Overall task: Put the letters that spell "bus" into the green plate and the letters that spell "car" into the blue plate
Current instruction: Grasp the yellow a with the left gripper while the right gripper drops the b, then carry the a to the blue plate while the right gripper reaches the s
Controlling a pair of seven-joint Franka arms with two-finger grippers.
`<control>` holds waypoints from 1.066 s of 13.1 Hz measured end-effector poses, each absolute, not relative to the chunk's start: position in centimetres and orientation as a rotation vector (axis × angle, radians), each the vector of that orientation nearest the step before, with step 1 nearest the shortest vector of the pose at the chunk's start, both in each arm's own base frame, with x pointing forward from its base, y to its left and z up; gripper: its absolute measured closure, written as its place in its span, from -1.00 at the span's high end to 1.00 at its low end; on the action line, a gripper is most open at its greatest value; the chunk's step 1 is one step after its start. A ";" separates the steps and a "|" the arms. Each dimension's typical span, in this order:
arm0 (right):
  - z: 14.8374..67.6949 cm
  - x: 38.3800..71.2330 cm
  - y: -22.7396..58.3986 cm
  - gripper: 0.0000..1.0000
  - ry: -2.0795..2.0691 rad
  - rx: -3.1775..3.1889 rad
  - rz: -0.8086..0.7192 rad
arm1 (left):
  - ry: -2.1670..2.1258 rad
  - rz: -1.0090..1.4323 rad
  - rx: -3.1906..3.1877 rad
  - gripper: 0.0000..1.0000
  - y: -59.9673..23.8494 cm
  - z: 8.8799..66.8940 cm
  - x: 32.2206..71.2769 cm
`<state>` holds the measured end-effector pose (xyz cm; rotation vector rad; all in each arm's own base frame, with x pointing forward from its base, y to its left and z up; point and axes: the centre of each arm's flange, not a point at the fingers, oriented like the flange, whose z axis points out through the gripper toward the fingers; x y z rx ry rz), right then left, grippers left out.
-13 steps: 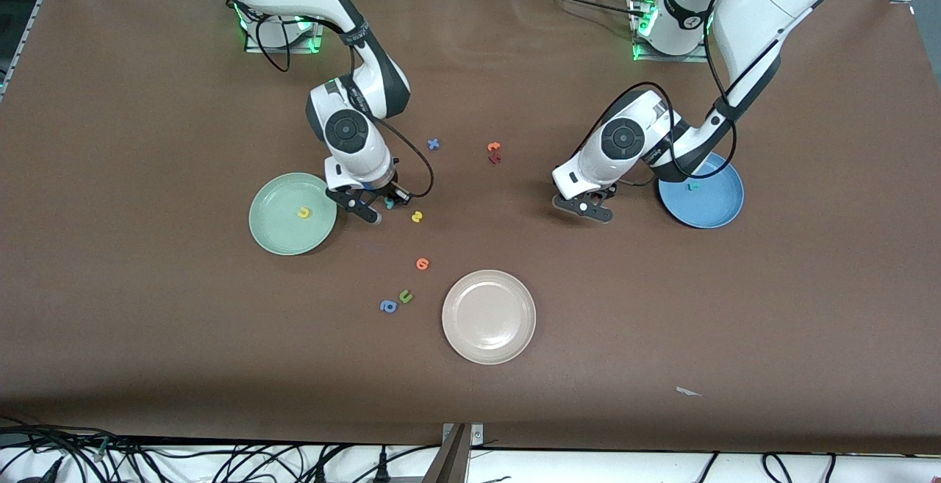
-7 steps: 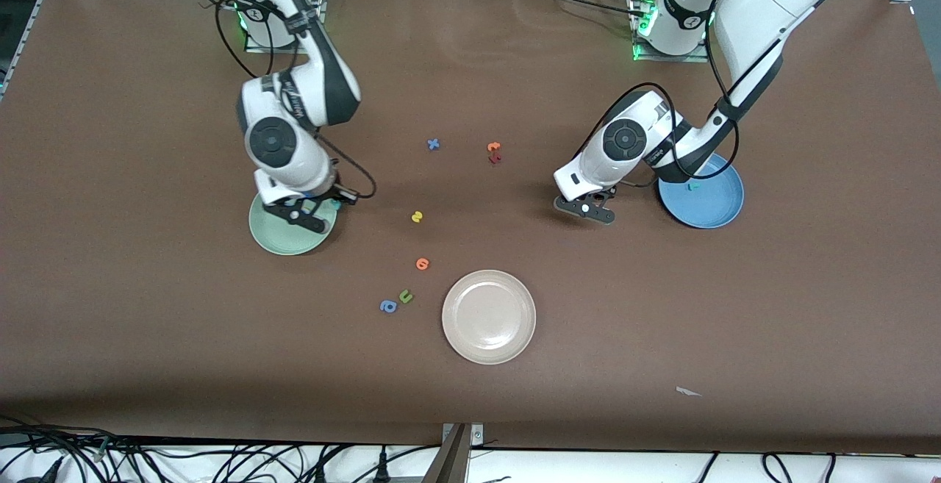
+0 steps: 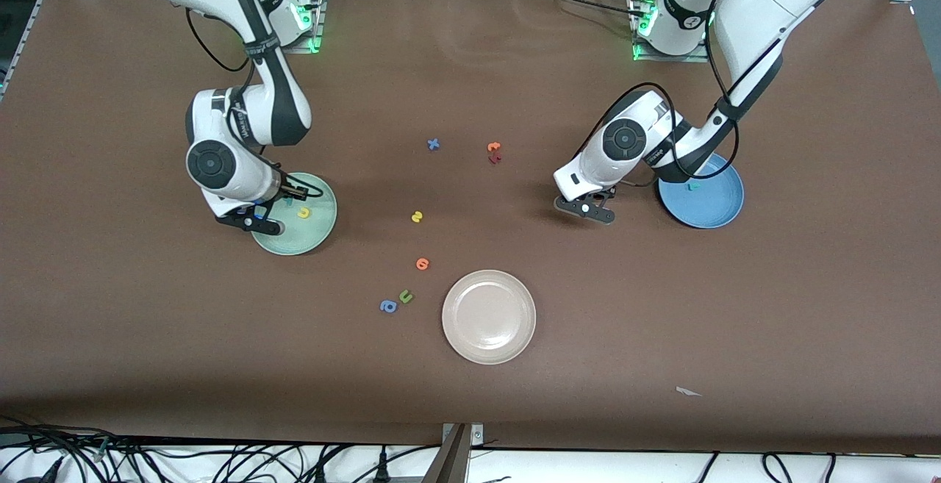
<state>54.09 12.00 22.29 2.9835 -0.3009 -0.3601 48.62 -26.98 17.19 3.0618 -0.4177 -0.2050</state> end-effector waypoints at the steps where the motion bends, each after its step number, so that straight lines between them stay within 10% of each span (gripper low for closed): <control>1: 21.7 54.1 10.8 -0.34 -0.293 2.987 -0.375 | -0.410 -0.204 3.063 -0.37 -27.0 17.2 48.7; 7: 23.7 55.4 12.8 0.91 -0.243 3.024 -0.355 | -0.243 -0.322 3.139 -0.37 -26.0 23.2 54.8; 14: 27.2 55.4 30.0 0.99 -0.442 3.094 -0.206 | -0.389 -0.661 3.100 -0.37 -11.6 26.8 58.0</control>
